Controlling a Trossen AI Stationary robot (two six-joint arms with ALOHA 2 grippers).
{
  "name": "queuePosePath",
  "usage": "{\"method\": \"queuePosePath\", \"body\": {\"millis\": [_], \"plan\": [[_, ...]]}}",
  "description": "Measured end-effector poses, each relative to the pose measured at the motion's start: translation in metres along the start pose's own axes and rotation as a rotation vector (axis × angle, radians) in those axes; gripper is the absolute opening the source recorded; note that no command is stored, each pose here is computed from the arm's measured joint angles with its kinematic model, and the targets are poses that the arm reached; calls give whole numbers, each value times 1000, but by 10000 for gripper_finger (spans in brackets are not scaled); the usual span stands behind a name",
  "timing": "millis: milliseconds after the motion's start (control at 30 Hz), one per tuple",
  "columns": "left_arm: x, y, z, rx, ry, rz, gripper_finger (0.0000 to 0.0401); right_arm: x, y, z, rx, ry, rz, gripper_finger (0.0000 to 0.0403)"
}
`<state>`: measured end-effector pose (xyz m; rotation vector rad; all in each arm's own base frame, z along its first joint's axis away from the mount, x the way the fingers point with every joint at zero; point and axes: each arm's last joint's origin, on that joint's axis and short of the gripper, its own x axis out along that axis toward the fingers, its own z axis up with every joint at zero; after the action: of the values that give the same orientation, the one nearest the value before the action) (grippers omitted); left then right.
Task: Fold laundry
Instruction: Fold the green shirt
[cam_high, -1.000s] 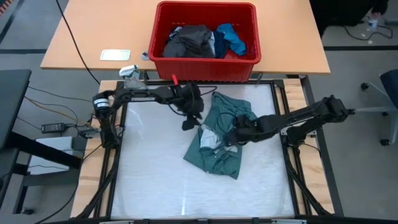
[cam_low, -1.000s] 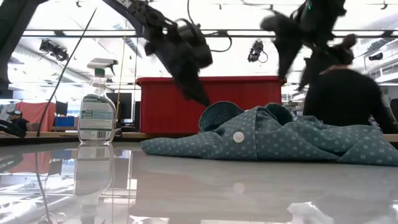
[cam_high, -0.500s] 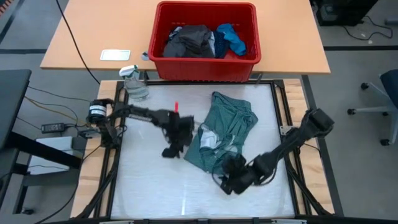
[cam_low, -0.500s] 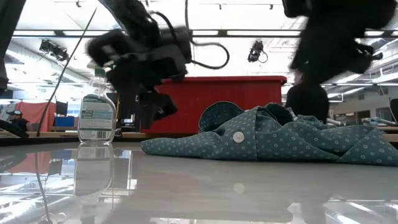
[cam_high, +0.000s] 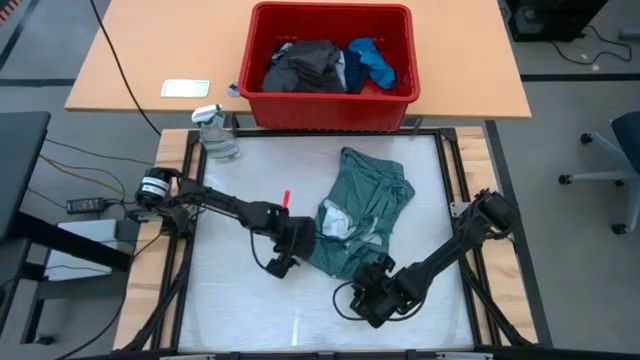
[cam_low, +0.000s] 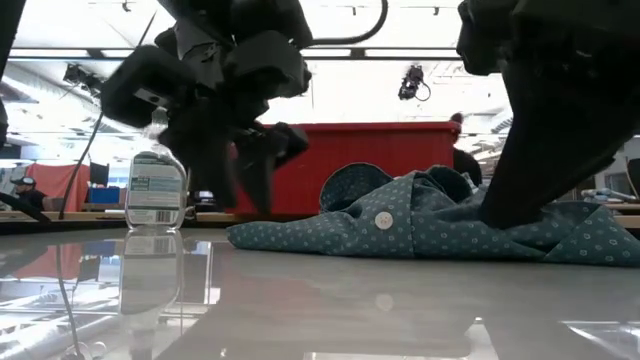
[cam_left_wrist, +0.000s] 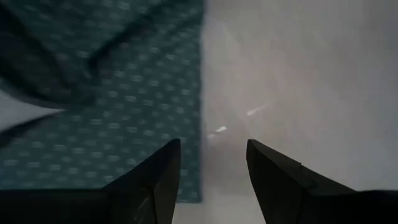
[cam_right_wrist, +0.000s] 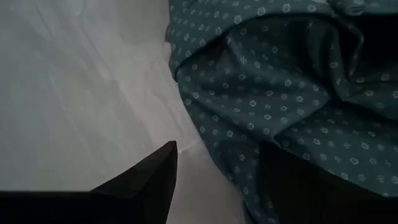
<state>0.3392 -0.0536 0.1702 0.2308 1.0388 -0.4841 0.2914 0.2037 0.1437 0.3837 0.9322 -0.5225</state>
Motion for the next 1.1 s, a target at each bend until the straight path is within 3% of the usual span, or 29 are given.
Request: {"method": "queuePosePath", "body": {"millis": [233,400,567,667,833,1100], "plan": [[2,5,4,22,-62,47,188,-8,-5,4,0,24,-20,230],[30,7,-10,90,-105,64,188,5,-14,-7,30,98,-127,225],[46,8,-20,19,-78,55,179,21,-8,-12,-11,151,-98,213],[53,7,-22,-54,-59,61,139,23,-7,-12,50,182,-89,169],[58,-5,-17,-171,-80,33,22,9,-5,-10,114,202,-42,27],[45,-46,17,-253,-78,-241,10,-19,1,-6,129,332,119,10]]}}
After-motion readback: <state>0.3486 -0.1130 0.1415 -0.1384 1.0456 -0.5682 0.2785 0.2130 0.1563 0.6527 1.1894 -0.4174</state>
